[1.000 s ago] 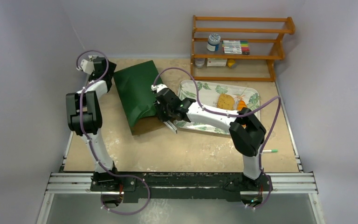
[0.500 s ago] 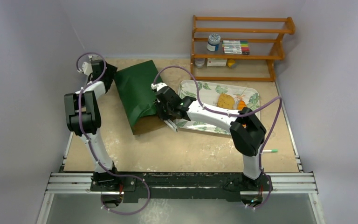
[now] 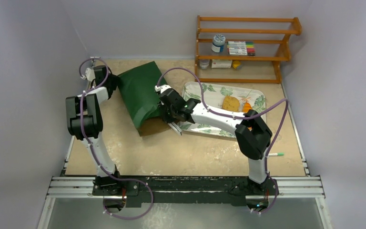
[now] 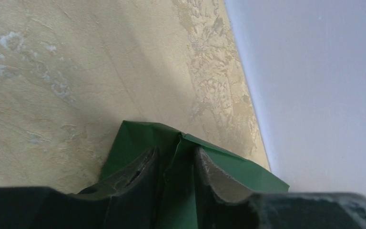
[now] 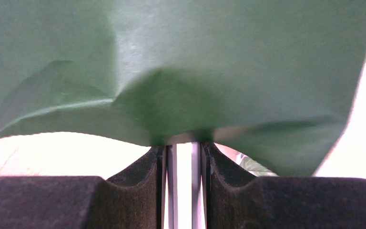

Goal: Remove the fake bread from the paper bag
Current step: Take out the fake bread from the paper bag.

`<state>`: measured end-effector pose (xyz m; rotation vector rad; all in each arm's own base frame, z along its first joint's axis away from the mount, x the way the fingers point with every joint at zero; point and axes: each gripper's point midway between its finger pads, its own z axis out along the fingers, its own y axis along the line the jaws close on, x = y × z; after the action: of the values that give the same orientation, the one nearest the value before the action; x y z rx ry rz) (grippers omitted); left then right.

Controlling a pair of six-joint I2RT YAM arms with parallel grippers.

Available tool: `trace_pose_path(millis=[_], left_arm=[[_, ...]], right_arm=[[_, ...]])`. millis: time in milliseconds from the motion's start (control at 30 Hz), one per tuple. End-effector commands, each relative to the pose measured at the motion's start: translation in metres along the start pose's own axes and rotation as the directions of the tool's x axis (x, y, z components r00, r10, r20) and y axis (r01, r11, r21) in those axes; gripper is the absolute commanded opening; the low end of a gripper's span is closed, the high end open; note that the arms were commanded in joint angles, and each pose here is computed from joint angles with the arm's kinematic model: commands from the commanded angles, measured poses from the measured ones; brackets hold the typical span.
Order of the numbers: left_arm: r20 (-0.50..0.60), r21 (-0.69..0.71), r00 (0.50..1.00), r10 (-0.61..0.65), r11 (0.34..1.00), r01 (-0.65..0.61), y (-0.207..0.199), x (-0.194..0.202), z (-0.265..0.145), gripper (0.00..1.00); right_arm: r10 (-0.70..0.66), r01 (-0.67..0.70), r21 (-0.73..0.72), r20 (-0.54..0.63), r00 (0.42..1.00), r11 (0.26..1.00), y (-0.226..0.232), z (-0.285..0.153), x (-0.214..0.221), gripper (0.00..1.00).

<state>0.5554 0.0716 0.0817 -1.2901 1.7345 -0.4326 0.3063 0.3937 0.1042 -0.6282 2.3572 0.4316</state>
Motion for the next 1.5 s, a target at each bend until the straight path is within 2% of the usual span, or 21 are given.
trace_pose_path(millis=[0,100,533,867,1000,1167,1467], left_arm=[[0.037,0.043,0.999,-0.025,0.999,0.023,-0.011,-0.014,-0.010,0.24],[0.025,0.050,0.999,-0.030,0.998,0.029,-0.014,-0.012,-0.006,0.00],[0.122,-0.016,0.988,0.091,0.996,-0.089,-0.025,-0.006,-0.016,0.00],[0.180,-0.053,0.975,0.131,0.991,-0.123,-0.025,0.010,-0.022,0.00],[0.196,-0.045,0.971,0.140,0.990,-0.134,-0.024,0.006,-0.032,0.00],[0.199,-0.048,0.965,0.172,0.985,-0.165,-0.023,0.002,-0.039,0.00],[0.193,-0.057,0.962,0.195,0.981,-0.187,-0.017,-0.004,-0.039,0.00]], right_arm=[[0.017,-0.014,-0.035,0.087,0.996,0.999,0.007,-0.020,-0.031,0.09],[0.019,-0.016,-0.036,0.089,0.996,0.999,0.007,-0.022,-0.031,0.09],[0.038,-0.035,-0.032,0.122,0.992,0.999,-0.002,-0.048,-0.024,0.09],[0.074,-0.071,-0.038,0.097,0.993,0.997,-0.010,-0.069,0.012,0.09],[0.061,-0.060,-0.028,0.071,0.996,0.998,-0.013,-0.061,0.021,0.20],[0.084,-0.085,0.047,0.038,0.996,0.995,-0.025,-0.048,0.033,0.29],[0.108,-0.108,0.058,0.010,0.994,0.992,-0.026,-0.021,0.046,0.42]])
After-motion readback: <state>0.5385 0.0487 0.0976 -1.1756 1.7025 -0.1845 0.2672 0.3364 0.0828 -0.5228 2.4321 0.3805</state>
